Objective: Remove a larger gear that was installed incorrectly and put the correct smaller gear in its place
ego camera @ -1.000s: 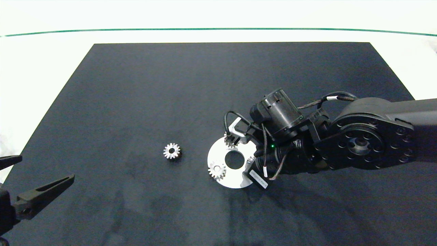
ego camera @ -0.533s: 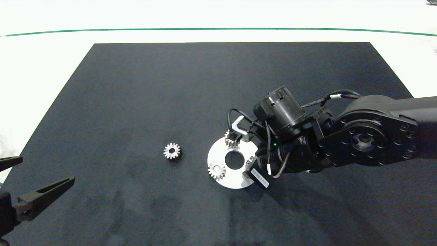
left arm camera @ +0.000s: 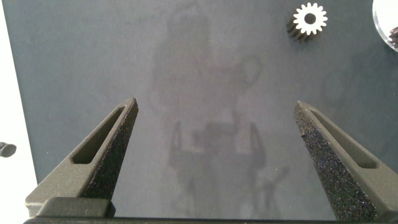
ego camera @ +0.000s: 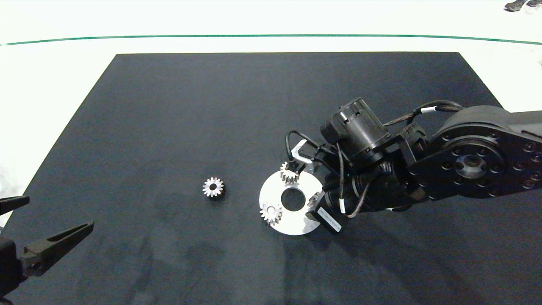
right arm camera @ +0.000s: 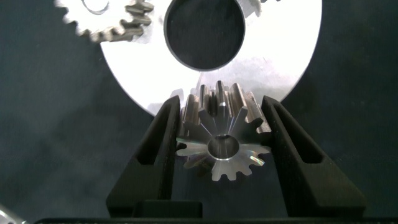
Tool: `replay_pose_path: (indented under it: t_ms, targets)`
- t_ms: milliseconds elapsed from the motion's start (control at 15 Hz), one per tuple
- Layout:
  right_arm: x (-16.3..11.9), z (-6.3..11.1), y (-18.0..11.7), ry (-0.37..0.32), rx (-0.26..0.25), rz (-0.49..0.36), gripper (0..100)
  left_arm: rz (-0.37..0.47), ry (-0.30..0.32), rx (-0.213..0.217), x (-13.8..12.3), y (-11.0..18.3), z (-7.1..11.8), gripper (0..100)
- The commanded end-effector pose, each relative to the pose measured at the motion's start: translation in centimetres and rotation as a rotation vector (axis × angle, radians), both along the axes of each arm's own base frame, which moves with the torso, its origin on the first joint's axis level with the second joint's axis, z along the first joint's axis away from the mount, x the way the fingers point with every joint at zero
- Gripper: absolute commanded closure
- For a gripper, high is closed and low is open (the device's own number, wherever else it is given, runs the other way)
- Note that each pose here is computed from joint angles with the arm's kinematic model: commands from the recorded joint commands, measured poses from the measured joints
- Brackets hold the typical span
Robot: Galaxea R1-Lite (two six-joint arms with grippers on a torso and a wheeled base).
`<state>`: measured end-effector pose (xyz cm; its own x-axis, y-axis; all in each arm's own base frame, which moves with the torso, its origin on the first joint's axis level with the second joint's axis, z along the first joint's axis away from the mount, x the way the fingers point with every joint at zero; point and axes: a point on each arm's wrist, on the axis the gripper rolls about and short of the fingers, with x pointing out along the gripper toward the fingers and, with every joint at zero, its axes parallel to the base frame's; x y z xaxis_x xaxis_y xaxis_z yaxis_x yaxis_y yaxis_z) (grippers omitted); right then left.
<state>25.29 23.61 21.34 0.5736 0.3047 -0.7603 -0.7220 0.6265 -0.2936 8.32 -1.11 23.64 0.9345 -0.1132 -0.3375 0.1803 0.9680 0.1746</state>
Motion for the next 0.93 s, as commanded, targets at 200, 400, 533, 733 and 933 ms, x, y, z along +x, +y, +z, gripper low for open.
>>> replay_pose_path:
  t_ms: [200, 400, 533, 733, 933]
  targets:
    - [-0.8, 2.8, -0.3, -0.042, 0.043, 0.014, 66, 0.003, 0.01, 0.003, 0.2, 0.0, -0.1, 0]
    - [-0.7, 4.0, -1.8, -0.066, 0.065, -0.025, 66, 0.0, 0.013, 0.003, 0.3, 0.0, -0.1, 0]
    - [0.0, 4.3, -3.8, -0.056, 0.055, -0.091, 66, -0.002, 0.019, 0.005, 0.5, -0.1, -0.1, 0]
    - [0.4, 4.4, -6.2, -0.038, 0.041, -0.162, 66, -0.008, 0.027, 0.026, 0.7, -0.1, -0.2, 0]
    - [0.1, 4.4, -6.6, -0.036, 0.04, -0.167, 66, -0.011, 0.026, 0.033, 0.7, -0.1, -0.2, 0]
